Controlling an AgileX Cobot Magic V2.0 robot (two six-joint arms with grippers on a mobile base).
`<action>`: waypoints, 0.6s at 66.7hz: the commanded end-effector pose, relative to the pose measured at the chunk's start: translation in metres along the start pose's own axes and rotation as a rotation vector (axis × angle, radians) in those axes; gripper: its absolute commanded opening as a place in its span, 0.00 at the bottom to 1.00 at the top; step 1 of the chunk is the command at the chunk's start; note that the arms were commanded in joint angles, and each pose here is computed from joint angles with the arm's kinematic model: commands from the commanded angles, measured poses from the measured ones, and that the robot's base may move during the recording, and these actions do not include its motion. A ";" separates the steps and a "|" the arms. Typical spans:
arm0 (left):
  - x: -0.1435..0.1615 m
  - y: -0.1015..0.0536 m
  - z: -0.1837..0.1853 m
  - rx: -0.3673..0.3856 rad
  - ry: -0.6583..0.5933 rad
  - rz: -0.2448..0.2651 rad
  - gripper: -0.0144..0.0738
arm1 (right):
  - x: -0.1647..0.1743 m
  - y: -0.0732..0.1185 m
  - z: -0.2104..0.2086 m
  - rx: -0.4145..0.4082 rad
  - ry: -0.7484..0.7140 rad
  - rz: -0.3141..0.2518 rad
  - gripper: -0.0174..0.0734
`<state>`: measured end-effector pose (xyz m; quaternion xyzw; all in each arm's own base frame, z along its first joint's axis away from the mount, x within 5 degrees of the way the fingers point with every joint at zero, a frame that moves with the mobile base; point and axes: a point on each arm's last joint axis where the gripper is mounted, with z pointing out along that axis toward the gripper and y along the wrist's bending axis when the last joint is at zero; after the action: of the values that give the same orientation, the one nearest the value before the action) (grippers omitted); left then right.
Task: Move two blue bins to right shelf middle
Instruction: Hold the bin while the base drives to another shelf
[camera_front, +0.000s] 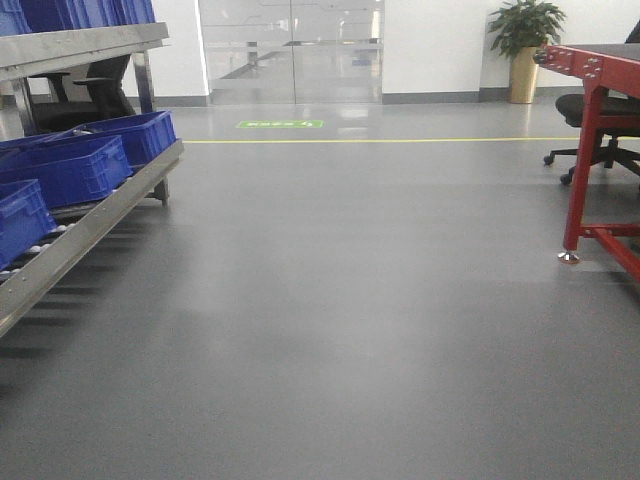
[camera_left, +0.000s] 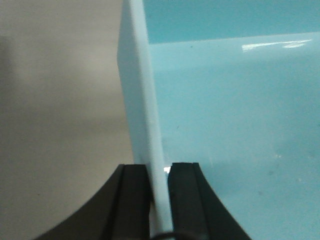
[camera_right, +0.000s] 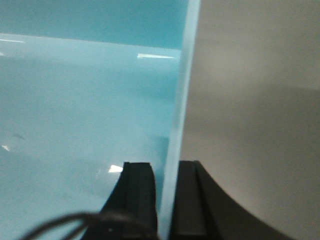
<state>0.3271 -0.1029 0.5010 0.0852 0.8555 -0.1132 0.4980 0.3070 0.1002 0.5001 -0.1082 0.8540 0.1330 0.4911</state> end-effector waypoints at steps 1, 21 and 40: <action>-0.008 -0.005 -0.011 0.039 -0.067 0.000 0.04 | -0.006 0.000 -0.004 -0.003 -0.057 -0.013 0.02; -0.008 -0.004 -0.010 0.037 -0.066 0.001 0.04 | -0.007 0.000 -0.004 -0.003 -0.061 -0.013 0.02; -0.006 -0.004 -0.003 0.036 -0.053 0.001 0.04 | -0.007 0.000 -0.004 -0.003 -0.061 -0.013 0.02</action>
<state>0.3304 -0.1041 0.4983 0.0852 0.8567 -0.1137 0.4958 0.3071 0.1001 0.5001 -0.1083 0.8541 0.1322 0.4913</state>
